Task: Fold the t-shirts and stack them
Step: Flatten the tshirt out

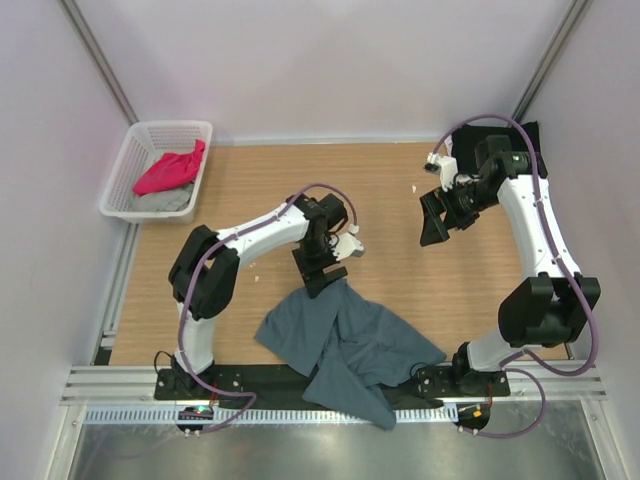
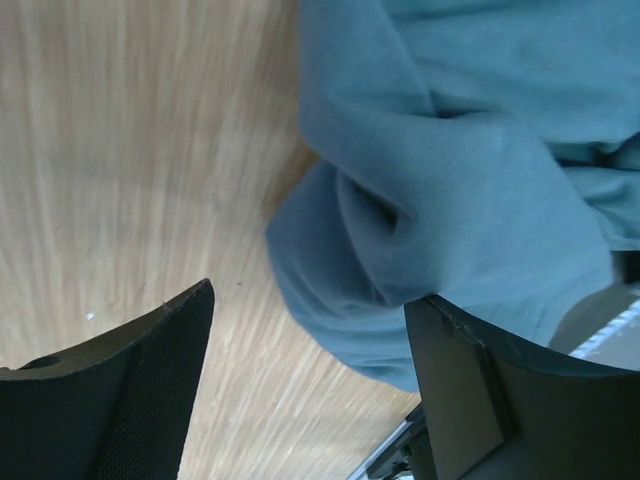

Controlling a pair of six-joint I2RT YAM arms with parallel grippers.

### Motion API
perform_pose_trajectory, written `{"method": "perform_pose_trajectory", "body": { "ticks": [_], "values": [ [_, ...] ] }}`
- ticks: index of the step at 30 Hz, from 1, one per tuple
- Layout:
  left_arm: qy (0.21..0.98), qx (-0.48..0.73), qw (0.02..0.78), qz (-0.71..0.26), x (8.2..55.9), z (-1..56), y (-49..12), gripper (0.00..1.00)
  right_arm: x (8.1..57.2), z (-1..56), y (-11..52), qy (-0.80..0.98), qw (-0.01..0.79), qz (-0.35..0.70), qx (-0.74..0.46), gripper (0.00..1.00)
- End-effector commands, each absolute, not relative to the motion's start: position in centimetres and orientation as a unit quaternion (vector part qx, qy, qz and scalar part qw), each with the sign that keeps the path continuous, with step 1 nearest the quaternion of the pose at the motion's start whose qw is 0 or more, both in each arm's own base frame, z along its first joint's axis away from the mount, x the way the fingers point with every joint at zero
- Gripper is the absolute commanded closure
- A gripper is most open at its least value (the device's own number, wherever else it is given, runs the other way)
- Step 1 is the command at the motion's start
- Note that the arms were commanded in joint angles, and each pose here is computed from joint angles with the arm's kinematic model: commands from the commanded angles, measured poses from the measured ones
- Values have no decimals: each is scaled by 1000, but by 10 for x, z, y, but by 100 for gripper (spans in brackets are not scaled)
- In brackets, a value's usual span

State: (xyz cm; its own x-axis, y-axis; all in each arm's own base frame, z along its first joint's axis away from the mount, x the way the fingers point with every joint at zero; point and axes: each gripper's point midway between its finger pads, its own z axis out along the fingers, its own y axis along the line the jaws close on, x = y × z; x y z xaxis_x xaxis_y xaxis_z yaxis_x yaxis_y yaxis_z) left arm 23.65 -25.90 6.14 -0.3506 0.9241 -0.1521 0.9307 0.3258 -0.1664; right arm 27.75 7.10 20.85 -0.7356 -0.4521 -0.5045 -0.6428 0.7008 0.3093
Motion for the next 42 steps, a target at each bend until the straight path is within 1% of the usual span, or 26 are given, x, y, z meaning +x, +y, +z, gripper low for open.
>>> {"method": "perform_pose_trajectory", "body": {
  "ticks": [1,3,4,6,7,9,13,14,15,16,18,20,23,27,28,29,30,31,33,34,35,37,38,39,40,42],
  "values": [
    [814,553,0,-177,222,70,-275,23,280,217,70,898,202,237,-309,4],
    [814,549,-21,-191,212,66,-274,31,283,216,70,898,203,238,-310,4],
    [812,545,-37,-205,205,67,-274,47,284,216,71,898,205,239,-309,4],
    [810,545,-53,-211,200,65,-274,69,285,215,71,898,206,238,-308,4],
    [809,545,-51,-213,202,67,-275,98,286,215,71,898,207,237,-307,4],
    [817,535,-37,-214,213,69,-276,100,287,215,70,898,210,236,-307,4],
    [839,508,24,-193,265,78,-275,100,292,218,69,899,220,226,-302,4],
    [846,497,62,-181,295,91,-273,100,296,219,67,901,226,220,-298,4],
    [853,488,64,-173,308,88,-271,100,297,220,67,901,230,217,-297,4],
    [860,473,108,-159,341,107,-269,100,297,221,67,901,232,216,-296,4],
    [872,453,115,-148,365,105,-263,100,298,221,65,903,233,210,-294,4],
    [877,437,150,-131,397,122,-254,100,299,220,62,905,233,201,-292,4],
    [884,425,163,-107,421,122,-240,100,299,217,58,910,231,189,-288,4],
    [893,414,149,-98,423,110,-224,100,291,208,55,916,217,185,-283,4],
    [895,410,147,-99,419,111,-221,99,286,202,56,917,209,188,-282,4],
    [894,412,144,-98,416,109,-219,91,282,199,56,918,205,190,-281,4],
    [897,411,130,-97,409,101,-215,68,279,197,57,919,201,194,-279,4],
    [899,408,133,-92,407,102,-212,56,272,189,58,920,188,200,-278,4],
    [896,402,167,-90,407,122,-212,40,265,190,62,915,187,214,-285,4],
    [897,400,167,-88,402,122,-208,39,262,191,65,911,187,219,-295,4],
    [893,391,203,-88,402,145,-208,35,259,194,69,906,192,215,-310,5],
    [895,386,204,-93,390,148,-204,27,254,194,79,887,193,193,-371,4],
    [891,384,224,-95,385,162,-202,25,249,198,92,871,200,186,-408,4],
    [891,384,223,-94,381,162,-200,23,248,198,97,864,205,180,-424,4],
    [896,385,203,-92,368,148,-194,22,252,196,104,854,217,174,-439,4],
    [897,379,211,-80,362,146,-185,20,250,202,123,827,251,172,-473,3]
  ]
}}
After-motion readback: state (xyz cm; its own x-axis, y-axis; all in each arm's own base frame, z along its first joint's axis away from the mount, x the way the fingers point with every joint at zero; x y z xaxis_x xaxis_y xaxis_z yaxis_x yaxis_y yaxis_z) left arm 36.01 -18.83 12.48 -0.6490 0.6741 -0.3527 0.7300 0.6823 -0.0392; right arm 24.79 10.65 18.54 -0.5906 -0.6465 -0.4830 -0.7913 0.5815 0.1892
